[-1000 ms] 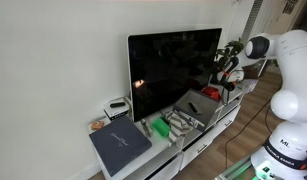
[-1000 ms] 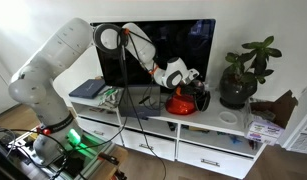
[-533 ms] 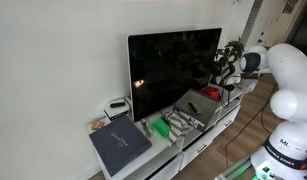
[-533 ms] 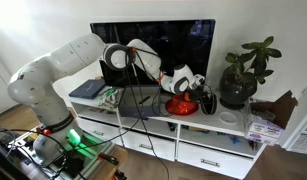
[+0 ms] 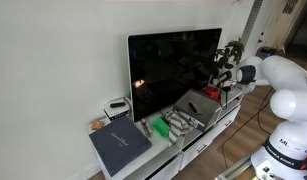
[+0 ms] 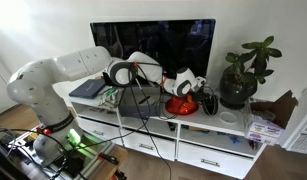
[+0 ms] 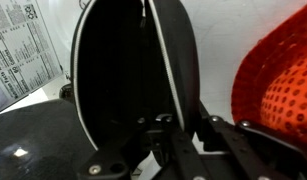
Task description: Pick up the black glasses case from the blue box and put it on the tv stand
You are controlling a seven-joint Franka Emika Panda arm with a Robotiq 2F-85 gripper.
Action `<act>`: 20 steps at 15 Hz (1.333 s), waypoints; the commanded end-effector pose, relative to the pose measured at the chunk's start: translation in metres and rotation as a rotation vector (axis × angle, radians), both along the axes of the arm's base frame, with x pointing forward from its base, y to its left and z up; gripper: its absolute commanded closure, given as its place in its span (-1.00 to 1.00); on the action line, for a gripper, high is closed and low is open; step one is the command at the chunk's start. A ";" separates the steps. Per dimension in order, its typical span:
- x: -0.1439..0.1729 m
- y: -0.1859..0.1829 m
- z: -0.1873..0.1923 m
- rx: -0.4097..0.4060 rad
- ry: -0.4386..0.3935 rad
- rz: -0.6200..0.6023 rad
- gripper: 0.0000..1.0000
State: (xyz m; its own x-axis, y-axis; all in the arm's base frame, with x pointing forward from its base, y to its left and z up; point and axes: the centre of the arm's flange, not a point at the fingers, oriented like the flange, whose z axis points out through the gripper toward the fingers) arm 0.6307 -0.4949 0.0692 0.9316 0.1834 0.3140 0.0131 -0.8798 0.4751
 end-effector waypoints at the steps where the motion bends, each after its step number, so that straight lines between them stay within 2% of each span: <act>1: 0.035 -0.025 -0.022 0.007 -0.030 0.017 0.82; 2: 0.036 -0.023 -0.024 0.013 -0.039 0.018 0.25; 3: 0.037 -0.021 -0.024 0.016 -0.046 0.019 0.24; 8: 0.035 -0.015 0.003 0.047 -0.042 0.007 -0.47; 11: 0.033 -0.018 0.027 0.074 0.002 -0.030 -0.87; 13: 0.029 -0.020 0.049 0.123 0.057 -0.070 -1.00; 18: 0.000 -0.015 0.126 0.287 0.222 -0.228 -1.00; 20: -0.018 -0.001 0.159 0.355 0.277 -0.239 -1.00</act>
